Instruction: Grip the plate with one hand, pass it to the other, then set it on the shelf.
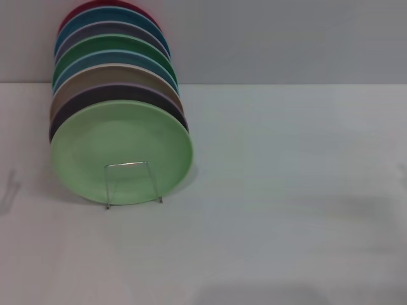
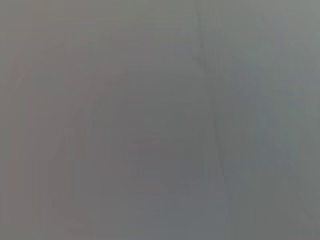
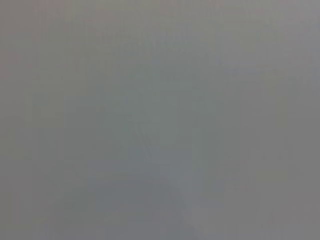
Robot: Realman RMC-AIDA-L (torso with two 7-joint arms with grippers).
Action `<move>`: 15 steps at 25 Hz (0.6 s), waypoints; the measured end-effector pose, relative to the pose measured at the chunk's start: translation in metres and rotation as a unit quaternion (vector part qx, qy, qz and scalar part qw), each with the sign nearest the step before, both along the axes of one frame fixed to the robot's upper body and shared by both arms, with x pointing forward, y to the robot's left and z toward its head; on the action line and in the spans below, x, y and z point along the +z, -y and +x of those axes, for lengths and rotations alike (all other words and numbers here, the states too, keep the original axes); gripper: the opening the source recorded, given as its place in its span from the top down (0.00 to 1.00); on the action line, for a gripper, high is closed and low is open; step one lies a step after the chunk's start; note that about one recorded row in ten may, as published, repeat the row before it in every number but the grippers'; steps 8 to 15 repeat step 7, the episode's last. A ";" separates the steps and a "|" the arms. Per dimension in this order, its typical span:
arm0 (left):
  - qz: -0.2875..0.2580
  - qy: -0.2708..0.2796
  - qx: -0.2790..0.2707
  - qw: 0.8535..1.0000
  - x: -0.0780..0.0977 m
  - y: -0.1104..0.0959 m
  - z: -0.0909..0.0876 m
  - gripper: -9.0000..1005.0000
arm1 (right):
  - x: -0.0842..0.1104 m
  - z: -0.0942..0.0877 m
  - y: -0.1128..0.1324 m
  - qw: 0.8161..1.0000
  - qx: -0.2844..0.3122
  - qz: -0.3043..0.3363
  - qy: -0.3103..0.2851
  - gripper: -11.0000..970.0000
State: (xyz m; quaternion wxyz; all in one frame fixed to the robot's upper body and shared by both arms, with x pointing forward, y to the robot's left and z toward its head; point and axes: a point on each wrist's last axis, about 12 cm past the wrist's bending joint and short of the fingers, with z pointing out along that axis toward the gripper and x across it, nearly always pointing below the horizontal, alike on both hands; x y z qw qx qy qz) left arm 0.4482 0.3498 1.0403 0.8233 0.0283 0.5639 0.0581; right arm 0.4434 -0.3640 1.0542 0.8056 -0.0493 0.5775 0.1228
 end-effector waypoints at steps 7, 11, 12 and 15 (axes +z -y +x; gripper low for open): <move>0.002 -0.007 -0.008 1.000 -0.002 0.002 -0.001 0.14 | 0.000 0.001 -0.001 1.000 0.003 0.001 0.000 0.24; 0.002 -0.007 -0.008 1.000 -0.002 0.002 -0.001 0.14 | 0.000 0.001 -0.001 1.000 0.003 0.001 0.000 0.24; 0.002 -0.007 -0.008 1.000 -0.002 0.002 -0.001 0.14 | 0.000 0.001 -0.001 1.000 0.003 0.001 0.000 0.24; 0.002 -0.007 -0.008 1.000 -0.002 0.002 -0.001 0.14 | 0.000 0.001 -0.001 1.000 0.003 0.001 0.000 0.24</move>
